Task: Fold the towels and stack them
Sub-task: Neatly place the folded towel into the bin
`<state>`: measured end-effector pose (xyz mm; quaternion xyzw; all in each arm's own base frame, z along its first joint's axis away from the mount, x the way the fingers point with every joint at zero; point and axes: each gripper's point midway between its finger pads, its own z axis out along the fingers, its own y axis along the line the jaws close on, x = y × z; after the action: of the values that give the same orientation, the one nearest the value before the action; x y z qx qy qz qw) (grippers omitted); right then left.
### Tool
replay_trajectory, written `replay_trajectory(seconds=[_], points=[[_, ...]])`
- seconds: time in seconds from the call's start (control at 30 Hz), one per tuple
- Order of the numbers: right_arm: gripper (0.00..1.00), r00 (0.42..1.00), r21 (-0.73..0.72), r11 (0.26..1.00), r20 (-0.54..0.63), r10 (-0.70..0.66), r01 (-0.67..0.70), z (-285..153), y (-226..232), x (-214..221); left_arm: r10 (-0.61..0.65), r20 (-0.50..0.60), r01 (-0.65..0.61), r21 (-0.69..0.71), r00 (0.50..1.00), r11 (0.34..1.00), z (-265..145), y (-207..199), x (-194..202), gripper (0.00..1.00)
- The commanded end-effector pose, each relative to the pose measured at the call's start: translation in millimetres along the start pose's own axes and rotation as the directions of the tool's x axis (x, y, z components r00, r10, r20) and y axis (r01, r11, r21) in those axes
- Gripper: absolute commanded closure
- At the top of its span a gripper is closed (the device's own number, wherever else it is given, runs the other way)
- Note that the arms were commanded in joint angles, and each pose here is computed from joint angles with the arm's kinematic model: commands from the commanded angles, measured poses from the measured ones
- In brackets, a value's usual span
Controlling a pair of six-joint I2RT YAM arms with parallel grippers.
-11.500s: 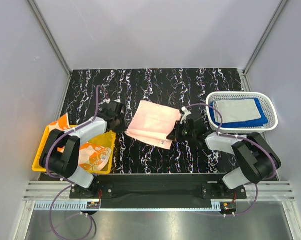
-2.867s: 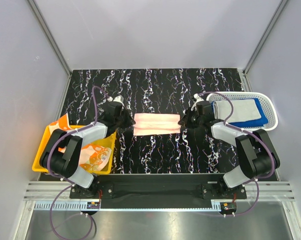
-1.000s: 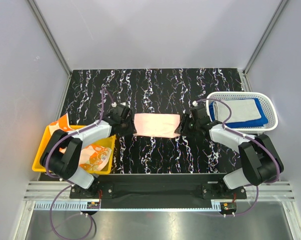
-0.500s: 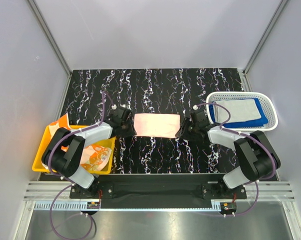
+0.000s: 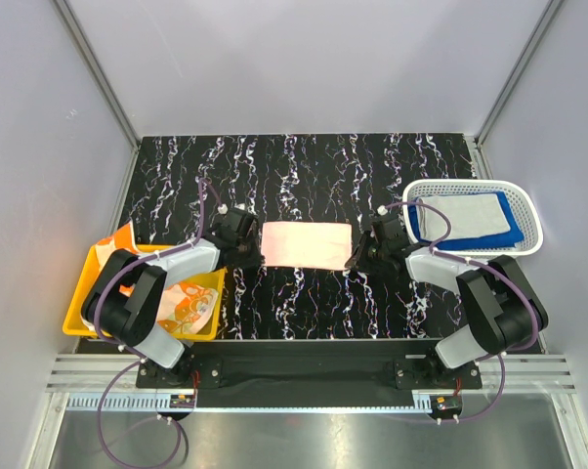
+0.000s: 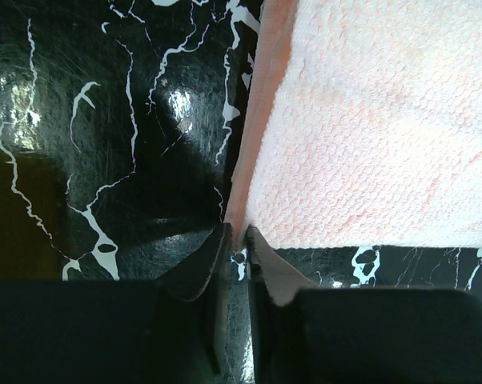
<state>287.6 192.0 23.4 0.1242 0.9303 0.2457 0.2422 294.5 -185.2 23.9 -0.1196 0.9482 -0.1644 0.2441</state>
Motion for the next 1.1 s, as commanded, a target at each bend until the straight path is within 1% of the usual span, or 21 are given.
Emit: replay_trajectory(seconds=[0.0, 0.03, 0.13, 0.17, 0.2, 0.23, 0.27, 0.3, 0.43, 0.5, 0.57, 0.6, 0.67, 0.7, 0.77, 0.83, 0.9, 1.07], points=[[0.77, 0.998, -0.026, 1.000, 0.058, -0.012, 0.014, -0.8, 10.9, -13.8, 0.007, 0.029, -0.007, 0.019, 1.000, 1.000, -0.6, -5.9, -9.5, 0.86], [0.81, 0.998, -0.028, 1.000, 0.054, -0.013, 0.015, -0.9, 11.7, -13.0, 0.010, 0.029, -0.010, 0.021, 1.000, 1.000, -0.7, -6.9, -10.4, 0.93], [0.88, 0.998, -0.044, 0.999, 0.061, -0.023, 0.025, -5.2, 18.6, -17.8, 0.017, 0.031, -0.018, 0.026, 0.999, 0.999, -3.4, -10.2, -13.7, 1.00], [0.92, 0.997, -0.049, 0.998, 0.073, -0.034, 0.038, -6.9, 21.4, -21.7, 0.023, 0.030, -0.024, 0.025, 0.999, 0.999, -3.9, -10.4, -14.3, 1.00], [0.93, 0.998, -0.030, 0.999, 0.056, -0.035, 0.037, -9.8, 19.7, -20.6, 0.026, 0.032, -0.027, 0.029, 0.999, 0.999, -5.2, -12.4, -16.2, 1.00], [0.95, 0.997, -0.034, 0.998, 0.064, -0.042, 0.044, -13.2, 23.0, -23.6, 0.029, 0.039, -0.031, 0.035, 0.999, 0.999, -7.4, -15.8, -20.2, 1.00], [0.99, 0.996, -0.036, 0.998, 0.070, -0.052, 0.054, -16.1, 25.3, -26.3, 0.035, 0.042, -0.037, 0.037, 0.998, 0.999, -10.5, -17.4, -22.3, 1.00], [1.00, 0.996, -0.038, 0.998, 0.074, -0.055, 0.058, -19.6, 29.6, -30.6, 0.037, 0.045, -0.039, 0.038, 0.998, 0.999, -11.8, -18.6, -24.6, 1.00], [1.00, 0.991, -0.057, 0.995, 0.109, -0.079, 0.086, -35.5, 47.0, -47.9, 0.046, 0.066, -0.050, 0.056, 0.997, 0.997, -26.3, -30.7, -38.4, 1.00], [1.00, 0.986, -0.054, 0.993, 0.134, -0.099, 0.106, -43.2, 56.0, -61.5, 0.047, 0.081, -0.055, 0.103, 0.996, 0.993, -37.0, -46.7, -51.3, 1.00], [1.00, 0.982, -0.043, 0.992, 0.147, -0.115, 0.122, -45.5, 60.1, -69.6, 0.040, 0.093, -0.051, 0.112, 0.995, 0.992, -42.1, -51.0, -60.4, 1.00], [1.00, 0.981, -0.032, 0.992, 0.153, -0.120, 0.126, -45.8, 64.0, -77.6, 0.037, 0.102, -0.050, 0.135, 0.994, 0.990, -44.9, -60.3, -69.8, 1.00], [1.00, 0.978, -0.024, 0.989, 0.156, -0.142, 0.147, -44.0, 67.1, -85.7, 0.018, 0.110, -0.035, 0.150, 0.994, 0.988, -47.8, -63.7, -82.4, 1.00], [1.00, 0.976, -0.023, 0.989, 0.164, -0.142, 0.148, -41.9, 71.3, -96.0, 0.011, 0.131, -0.033, 0.167, 0.991, 0.985, -52.3, -70.9, -94.7, 1.00], [1.00, 0.972, -0.041, 0.985, 0.177, -0.156, 0.166, -41.1, 80.4, -111.4, -0.009, 0.145, -0.015, 0.165, 0.989, 0.986, -51.2, -70.6, -110.4, 1.00], [1.00, 0.973, -0.027, 0.987, 0.171, -0.152, 0.159, -31.3, 74.4, -123.1, -0.029, 0.167, -0.002, 0.183, 0.986, 0.983, -50.1, -76.0, -133.0, 1.00], [1.00, 0.971, -0.040, 0.985, 0.180, -0.157, 0.167, -25.2, 79.0, -138.9, -0.038, 0.186, 0.001, 0.194, 0.982, 0.981, -49.9, -80.1, -150.1, 1.00], [1.00, 0.967, -0.048, 0.985, 0.204, -0.151, 0.164, -14.6, 76.7, -178.5, -0.069, 0.227, 0.012, 0.245, 0.972, 0.969, -37.4, -94.4, -198.0, 1.00]])
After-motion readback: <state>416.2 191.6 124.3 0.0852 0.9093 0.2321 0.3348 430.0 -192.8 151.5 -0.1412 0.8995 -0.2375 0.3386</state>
